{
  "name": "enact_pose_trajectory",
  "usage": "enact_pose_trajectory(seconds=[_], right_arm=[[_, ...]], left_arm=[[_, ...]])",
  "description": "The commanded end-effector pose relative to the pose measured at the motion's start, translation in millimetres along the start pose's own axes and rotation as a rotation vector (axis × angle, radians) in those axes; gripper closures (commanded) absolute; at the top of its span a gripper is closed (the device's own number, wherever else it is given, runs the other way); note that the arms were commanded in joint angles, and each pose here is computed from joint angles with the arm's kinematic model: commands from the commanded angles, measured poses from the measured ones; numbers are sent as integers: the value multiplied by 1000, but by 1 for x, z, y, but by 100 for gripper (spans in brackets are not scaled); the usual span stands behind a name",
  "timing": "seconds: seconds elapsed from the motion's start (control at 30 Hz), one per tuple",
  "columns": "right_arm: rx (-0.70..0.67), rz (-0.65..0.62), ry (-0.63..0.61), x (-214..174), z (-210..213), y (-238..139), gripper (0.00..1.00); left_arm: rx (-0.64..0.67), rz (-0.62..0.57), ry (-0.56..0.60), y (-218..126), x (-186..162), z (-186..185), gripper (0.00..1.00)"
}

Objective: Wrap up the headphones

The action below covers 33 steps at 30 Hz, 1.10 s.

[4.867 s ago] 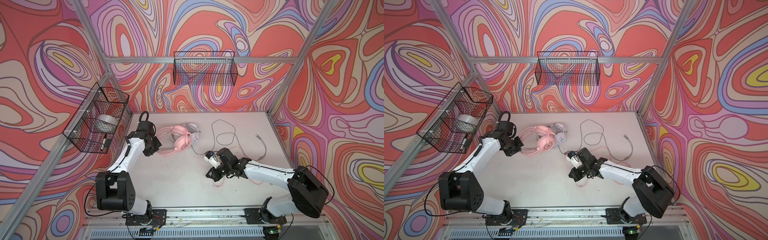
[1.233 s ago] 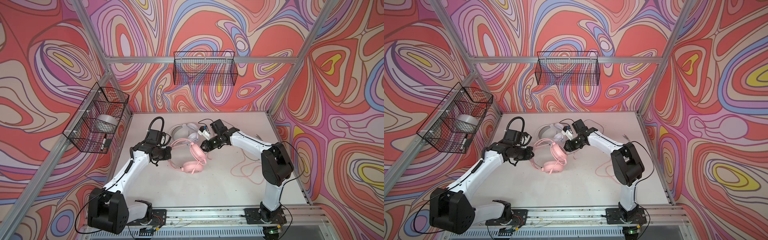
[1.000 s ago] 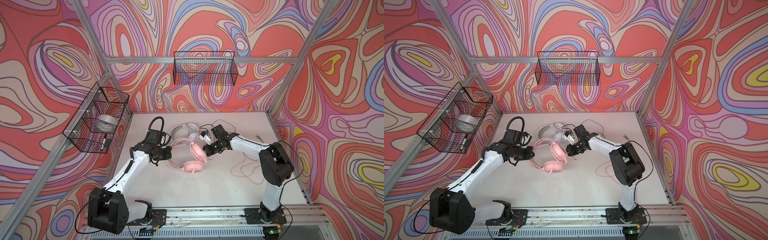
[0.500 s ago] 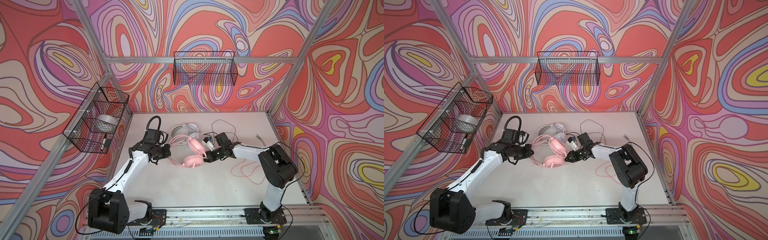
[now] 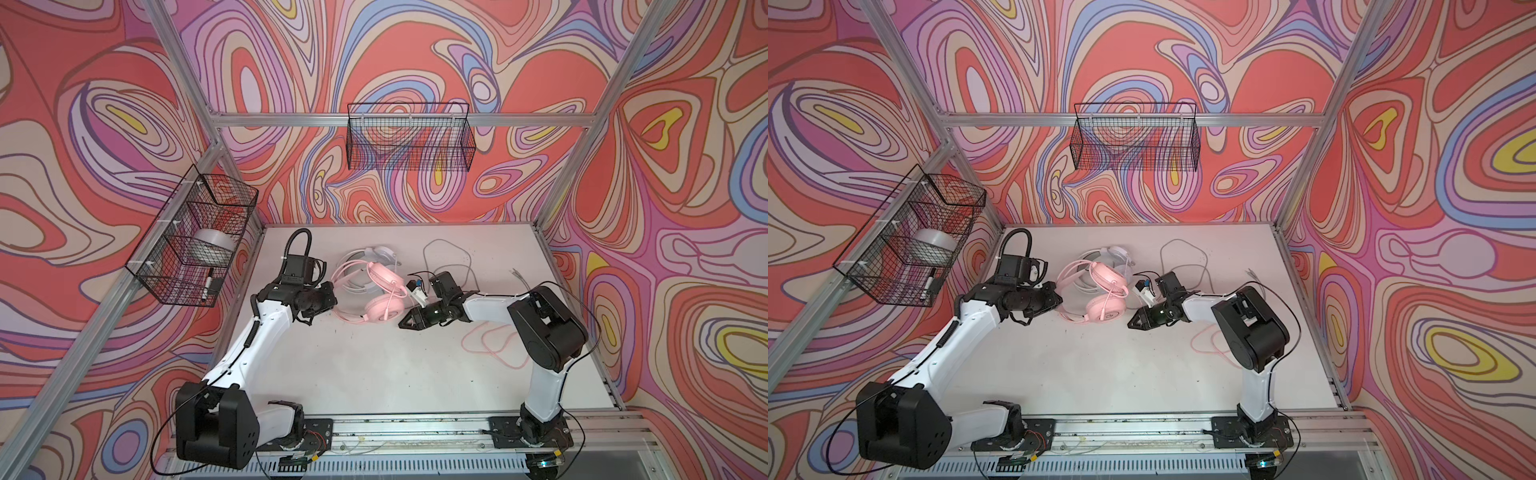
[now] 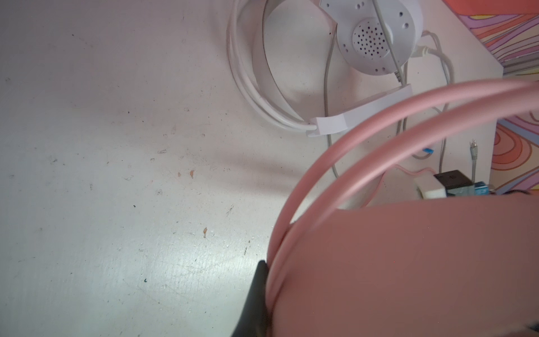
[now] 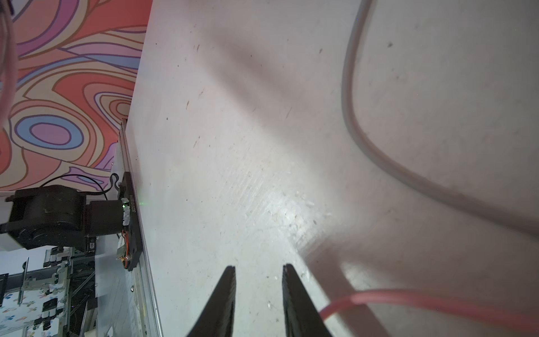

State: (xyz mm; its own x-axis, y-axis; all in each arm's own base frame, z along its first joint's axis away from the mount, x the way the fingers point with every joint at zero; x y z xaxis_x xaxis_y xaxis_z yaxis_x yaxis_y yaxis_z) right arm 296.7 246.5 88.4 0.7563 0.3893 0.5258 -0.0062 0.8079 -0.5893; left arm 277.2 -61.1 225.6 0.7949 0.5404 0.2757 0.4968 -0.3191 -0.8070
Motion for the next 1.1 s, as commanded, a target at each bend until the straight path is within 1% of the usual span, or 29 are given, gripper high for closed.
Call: enact_pose_trajectory(seconds=[0.0, 0.17, 0.37, 0.57, 0.7, 0.9, 1.07], right_arm=[[21, 20, 19, -10, -4, 4, 69], [29, 43, 25, -18, -5, 5, 69], [19, 88, 38, -29, -6, 5, 68], [24, 106, 49, -40, -3, 2, 67], [29, 118, 61, -47, -2, 1, 65], [22, 151, 73, -57, -1, -1, 59], [7, 190, 76, -62, 1, -4, 58]], left_arm=[[-76, -47, -53, -18, 14, -19, 100], [-71, -76, -79, -24, 20, -23, 100], [-21, -92, -105, -29, 28, -22, 100], [-37, -134, -162, -32, 38, -22, 100], [-47, -133, -186, -29, 41, -23, 100], [-43, -143, -208, -29, 43, -22, 100], [-41, -163, -224, -34, 46, -21, 100]])
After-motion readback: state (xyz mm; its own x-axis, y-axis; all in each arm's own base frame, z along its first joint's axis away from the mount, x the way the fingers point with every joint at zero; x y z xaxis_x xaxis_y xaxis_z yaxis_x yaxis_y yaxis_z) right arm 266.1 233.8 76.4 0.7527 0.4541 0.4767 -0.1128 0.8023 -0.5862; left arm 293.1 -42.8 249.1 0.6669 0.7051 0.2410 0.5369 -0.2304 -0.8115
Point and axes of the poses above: each gripper's point midway between its finger pads, its own y axis out along the fingers, its own z axis along the line the jaws close on, x = y × z, the point moved 8 cm from there along -y, back along the fingers, and after that the axes turned 11 degrees about -y, right-handed, at the moved point
